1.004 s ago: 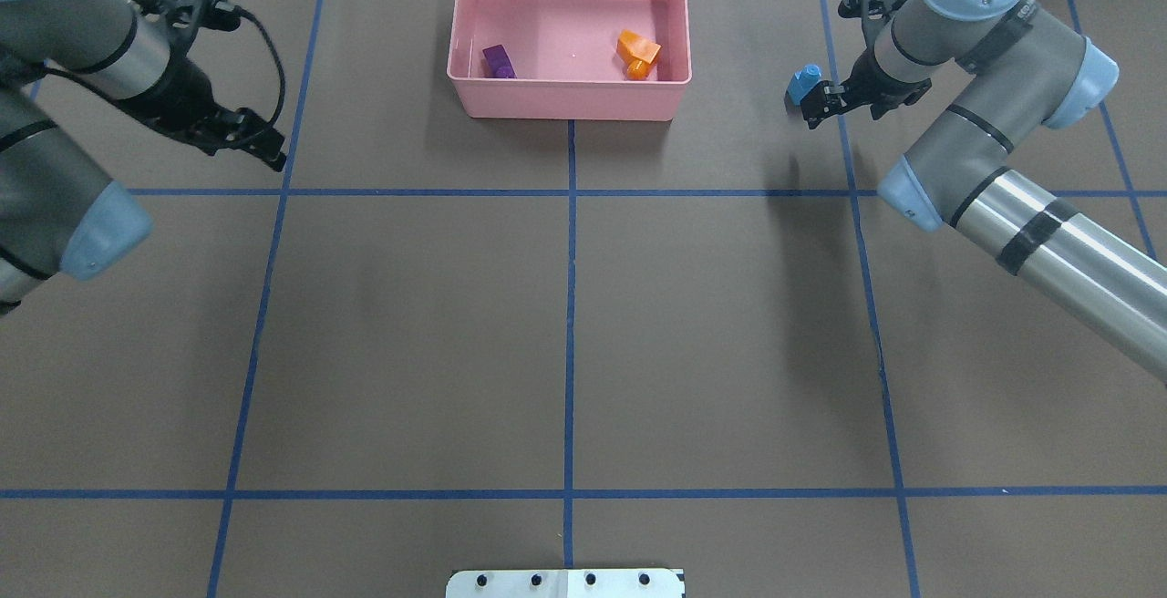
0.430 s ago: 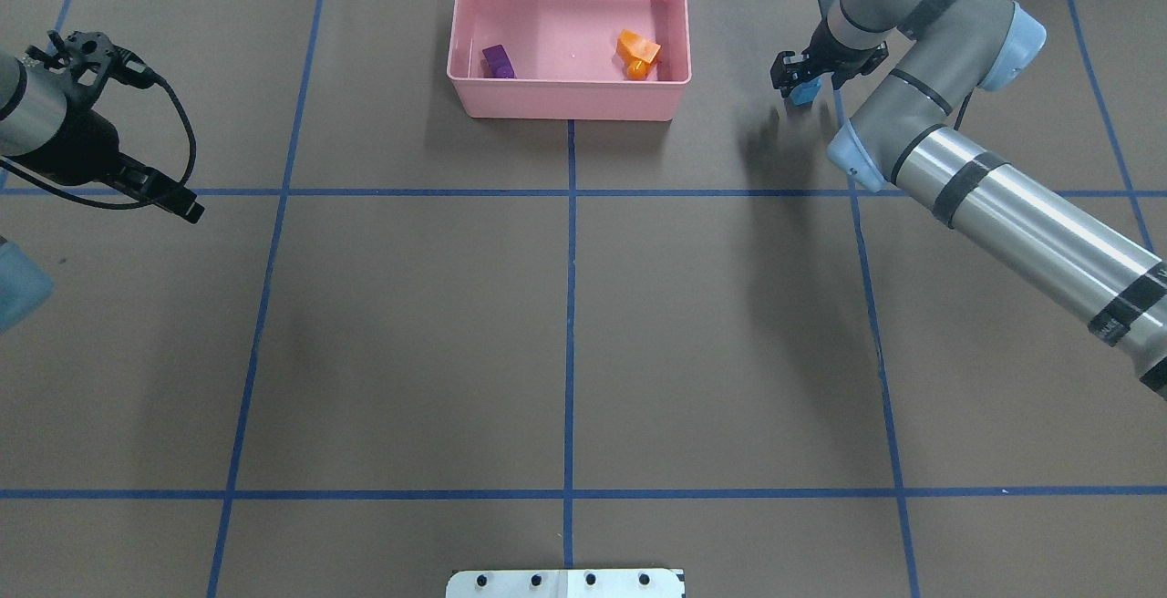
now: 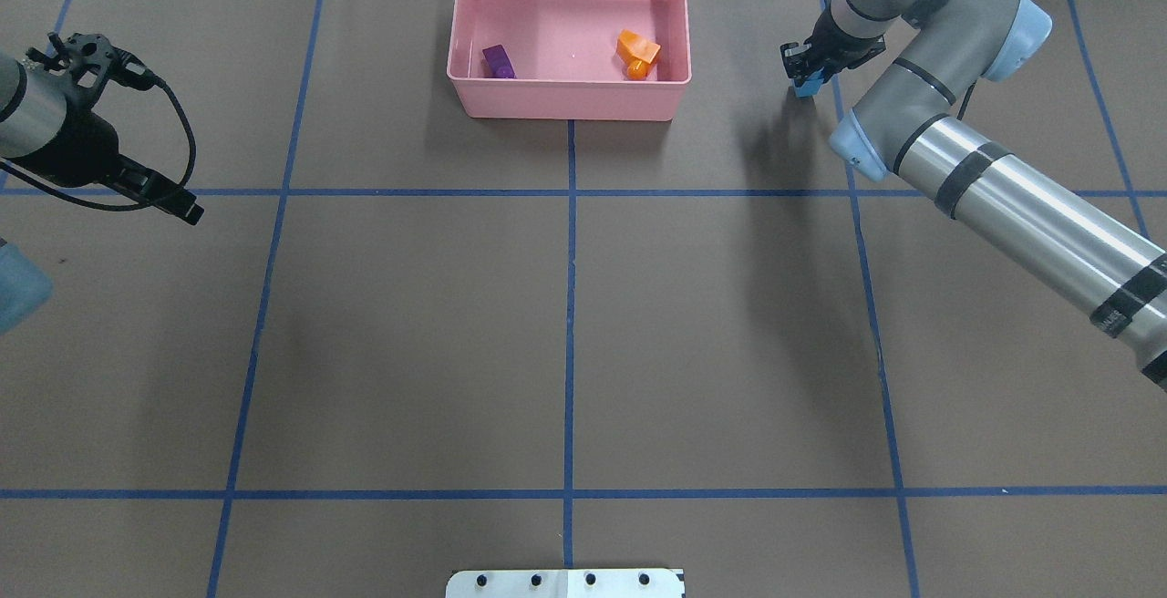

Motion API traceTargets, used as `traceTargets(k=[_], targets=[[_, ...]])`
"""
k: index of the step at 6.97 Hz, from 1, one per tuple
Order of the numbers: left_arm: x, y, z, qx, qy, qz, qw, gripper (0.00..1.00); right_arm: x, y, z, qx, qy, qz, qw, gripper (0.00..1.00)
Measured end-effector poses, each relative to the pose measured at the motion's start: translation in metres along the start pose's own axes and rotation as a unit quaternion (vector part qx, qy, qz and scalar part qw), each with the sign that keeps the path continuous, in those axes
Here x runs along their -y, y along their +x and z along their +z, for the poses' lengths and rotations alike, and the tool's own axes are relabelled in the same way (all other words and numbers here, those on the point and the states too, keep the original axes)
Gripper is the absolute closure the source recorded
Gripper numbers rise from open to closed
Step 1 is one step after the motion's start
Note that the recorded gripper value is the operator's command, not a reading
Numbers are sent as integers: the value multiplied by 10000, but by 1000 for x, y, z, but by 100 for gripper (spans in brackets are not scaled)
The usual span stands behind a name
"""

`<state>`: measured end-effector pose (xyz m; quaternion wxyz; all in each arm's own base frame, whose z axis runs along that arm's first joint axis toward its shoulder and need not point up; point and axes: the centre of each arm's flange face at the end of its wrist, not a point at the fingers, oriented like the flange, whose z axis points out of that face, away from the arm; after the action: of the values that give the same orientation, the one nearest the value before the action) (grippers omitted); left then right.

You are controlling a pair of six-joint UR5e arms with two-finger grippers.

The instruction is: Put all blocks into box

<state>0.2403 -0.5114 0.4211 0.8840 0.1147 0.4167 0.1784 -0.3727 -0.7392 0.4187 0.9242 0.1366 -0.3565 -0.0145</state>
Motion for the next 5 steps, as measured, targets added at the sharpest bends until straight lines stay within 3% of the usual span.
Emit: traceTargets(k=[2,4,5], targets=[[0,0,0,2,0,-20,10000,0,39,-18,-56,303,96,125,9994,100],[1,3,0,-6,7,-119,9999,0,81,-93,-129,480,30,670,9966,100],[2,5,0,-13,16,-133,9999,0,88,-139,-149,564,11,1017,9932,100]])
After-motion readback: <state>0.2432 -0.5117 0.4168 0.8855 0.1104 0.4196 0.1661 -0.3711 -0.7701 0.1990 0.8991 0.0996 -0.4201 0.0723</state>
